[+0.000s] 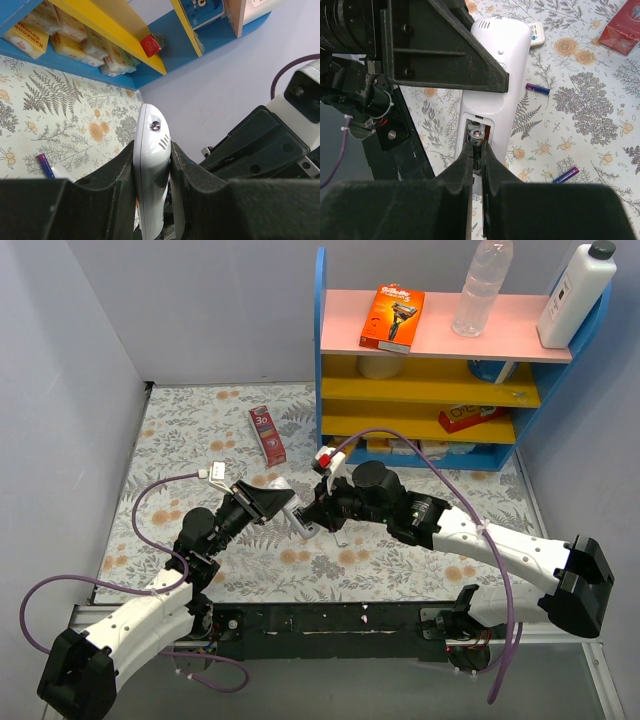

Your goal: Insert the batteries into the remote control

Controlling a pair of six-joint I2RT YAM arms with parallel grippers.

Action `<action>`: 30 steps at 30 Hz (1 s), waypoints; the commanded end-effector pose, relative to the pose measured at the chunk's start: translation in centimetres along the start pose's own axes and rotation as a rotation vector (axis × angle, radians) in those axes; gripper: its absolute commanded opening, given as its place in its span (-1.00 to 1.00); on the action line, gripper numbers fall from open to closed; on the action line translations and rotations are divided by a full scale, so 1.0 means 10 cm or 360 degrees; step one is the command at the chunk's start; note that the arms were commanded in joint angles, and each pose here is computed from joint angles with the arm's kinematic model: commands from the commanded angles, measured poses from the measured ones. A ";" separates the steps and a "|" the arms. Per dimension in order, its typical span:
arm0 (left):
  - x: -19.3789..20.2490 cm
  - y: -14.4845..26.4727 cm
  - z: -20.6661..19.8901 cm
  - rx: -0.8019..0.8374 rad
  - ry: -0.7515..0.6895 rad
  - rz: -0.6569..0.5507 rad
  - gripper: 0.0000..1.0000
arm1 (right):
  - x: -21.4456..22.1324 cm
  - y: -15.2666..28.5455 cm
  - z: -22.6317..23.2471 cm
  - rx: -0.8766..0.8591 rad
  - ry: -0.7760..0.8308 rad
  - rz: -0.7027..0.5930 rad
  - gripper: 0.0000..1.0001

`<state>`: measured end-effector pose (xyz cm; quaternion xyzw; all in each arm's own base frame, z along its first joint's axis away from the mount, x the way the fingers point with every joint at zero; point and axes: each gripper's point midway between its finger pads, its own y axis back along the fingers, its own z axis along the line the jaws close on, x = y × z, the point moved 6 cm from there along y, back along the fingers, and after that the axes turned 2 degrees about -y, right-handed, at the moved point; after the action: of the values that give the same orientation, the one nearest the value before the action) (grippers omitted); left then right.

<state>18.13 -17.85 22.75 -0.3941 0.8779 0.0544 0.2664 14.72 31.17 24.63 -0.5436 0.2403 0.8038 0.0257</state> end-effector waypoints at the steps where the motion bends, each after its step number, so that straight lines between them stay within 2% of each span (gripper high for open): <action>1: -0.11 -0.01 -0.25 0.0153 -0.0028 -0.0046 -1.00 | -0.04 -0.04 0.02 -0.0027 0.0025 -0.0026 -0.85; 17: -0.11 0.02 -0.27 0.0174 -0.0028 -0.0052 -1.00 | 0.02 -0.08 0.00 -0.0011 0.0045 0.0071 -0.35; 25: -0.10 0.04 -0.24 0.0153 -0.0013 -0.0056 -1.00 | -0.10 -0.02 0.00 0.0027 0.0070 0.0018 -0.28; 30: -0.08 0.05 -0.22 0.0145 0.0001 -0.0051 -1.00 | -0.20 0.06 0.02 0.0033 0.0146 0.0015 -0.11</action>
<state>18.07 -17.65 22.63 -0.3977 0.8759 0.0611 0.2663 14.51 31.68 24.77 -0.5510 0.2423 0.7985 0.0023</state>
